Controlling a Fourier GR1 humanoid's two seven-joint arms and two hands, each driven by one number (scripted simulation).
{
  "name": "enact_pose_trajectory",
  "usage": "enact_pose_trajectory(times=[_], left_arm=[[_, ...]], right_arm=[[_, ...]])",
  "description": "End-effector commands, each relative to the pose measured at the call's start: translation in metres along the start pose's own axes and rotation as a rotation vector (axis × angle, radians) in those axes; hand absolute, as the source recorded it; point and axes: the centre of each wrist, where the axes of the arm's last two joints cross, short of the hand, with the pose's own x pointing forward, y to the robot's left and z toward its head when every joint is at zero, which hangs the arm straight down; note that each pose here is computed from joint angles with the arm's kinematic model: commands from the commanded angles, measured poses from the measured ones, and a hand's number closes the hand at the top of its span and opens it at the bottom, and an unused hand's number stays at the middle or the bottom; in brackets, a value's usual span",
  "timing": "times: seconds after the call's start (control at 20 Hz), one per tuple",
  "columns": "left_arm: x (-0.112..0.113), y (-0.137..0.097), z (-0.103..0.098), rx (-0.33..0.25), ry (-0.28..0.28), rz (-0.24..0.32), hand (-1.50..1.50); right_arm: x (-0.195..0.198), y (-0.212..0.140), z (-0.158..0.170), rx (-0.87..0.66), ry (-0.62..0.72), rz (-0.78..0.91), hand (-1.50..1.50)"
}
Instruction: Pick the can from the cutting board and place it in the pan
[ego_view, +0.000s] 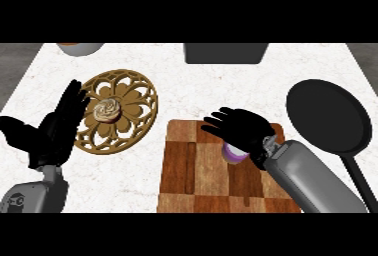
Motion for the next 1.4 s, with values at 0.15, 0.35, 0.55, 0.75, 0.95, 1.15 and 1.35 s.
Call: enact_pose_trajectory(times=[0.15, 0.35, 0.55, 0.75, 0.95, 1.15, 1.35], left_arm=[[0.003, 0.011, -0.005, 0.001, 0.009, -0.002, 0.0], [-0.001, 0.007, -0.016, 0.002, 0.007, 0.001, 0.0], [-0.001, -0.01, 0.009, -0.016, 0.005, -0.003, 0.0], [0.015, -0.006, 0.008, -0.009, -0.008, 0.004, 0.0], [-0.009, 0.003, 0.006, -0.002, 0.015, 0.01, 0.0], [0.0, 0.0, 0.001, 0.009, 0.018, 0.003, 0.0], [0.012, 0.005, 0.002, 0.02, 0.008, 0.001, 0.0]], right_arm=[[-0.017, 0.012, -0.022, -0.015, -0.025, -0.036, -1.5], [0.017, 0.015, -0.037, 0.025, -0.028, -0.042, -1.5], [0.011, 0.035, -0.027, 0.029, -0.111, -0.011, 1.5], [0.007, 0.047, -0.052, -0.022, -0.142, -0.022, 1.5], [0.014, 0.03, -0.047, -0.034, -0.145, -0.049, 1.5], [0.007, 0.055, -0.039, -0.066, -0.163, -0.068, 1.5], [-0.01, 0.065, -0.033, -0.125, 0.081, -0.247, 1.5]])
